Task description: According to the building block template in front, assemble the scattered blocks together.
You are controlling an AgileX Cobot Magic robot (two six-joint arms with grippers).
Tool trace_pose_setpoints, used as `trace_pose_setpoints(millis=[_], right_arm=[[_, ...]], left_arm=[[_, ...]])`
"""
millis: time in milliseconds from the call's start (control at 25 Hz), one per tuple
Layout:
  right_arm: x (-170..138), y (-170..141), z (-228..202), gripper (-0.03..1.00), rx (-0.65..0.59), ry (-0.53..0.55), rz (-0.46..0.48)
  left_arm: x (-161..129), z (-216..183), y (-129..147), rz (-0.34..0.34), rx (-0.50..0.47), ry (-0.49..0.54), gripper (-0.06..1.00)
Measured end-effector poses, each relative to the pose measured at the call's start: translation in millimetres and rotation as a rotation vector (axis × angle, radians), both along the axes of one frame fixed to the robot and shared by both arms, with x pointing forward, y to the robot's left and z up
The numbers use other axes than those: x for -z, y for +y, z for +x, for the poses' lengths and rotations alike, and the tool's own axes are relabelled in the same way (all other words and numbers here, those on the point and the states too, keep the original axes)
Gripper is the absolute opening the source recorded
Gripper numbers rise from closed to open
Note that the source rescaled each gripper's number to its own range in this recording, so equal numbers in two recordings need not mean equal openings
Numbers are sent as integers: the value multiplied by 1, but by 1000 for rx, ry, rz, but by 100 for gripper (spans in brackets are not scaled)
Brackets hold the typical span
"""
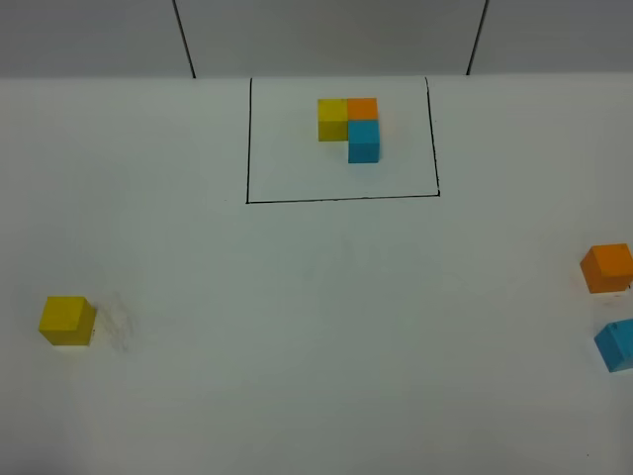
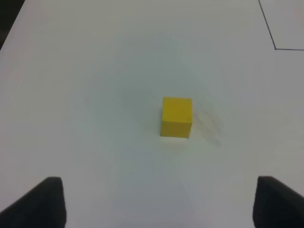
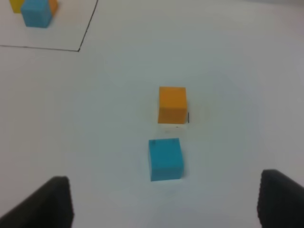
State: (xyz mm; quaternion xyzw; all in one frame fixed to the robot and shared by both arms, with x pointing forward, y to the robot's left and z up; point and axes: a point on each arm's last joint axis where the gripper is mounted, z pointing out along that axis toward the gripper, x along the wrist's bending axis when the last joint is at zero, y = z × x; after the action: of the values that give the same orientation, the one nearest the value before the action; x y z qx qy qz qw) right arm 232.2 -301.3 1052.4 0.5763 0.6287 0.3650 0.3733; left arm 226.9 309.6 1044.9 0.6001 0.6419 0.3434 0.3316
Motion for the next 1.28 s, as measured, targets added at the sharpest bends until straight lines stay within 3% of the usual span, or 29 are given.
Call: trace_pose_setpoints(millis=[960,1080,1280], right_arm=[[0,0,0,62,0,0,0],[0,0,0,62,0,0,0],[0,0,0,62,0,0,0]], left_arm=[[0,1,0,-1,-1,4,68],[-5,8,0,-16,-13,55,68],[-34,49,-2,-21,-27,242,68]])
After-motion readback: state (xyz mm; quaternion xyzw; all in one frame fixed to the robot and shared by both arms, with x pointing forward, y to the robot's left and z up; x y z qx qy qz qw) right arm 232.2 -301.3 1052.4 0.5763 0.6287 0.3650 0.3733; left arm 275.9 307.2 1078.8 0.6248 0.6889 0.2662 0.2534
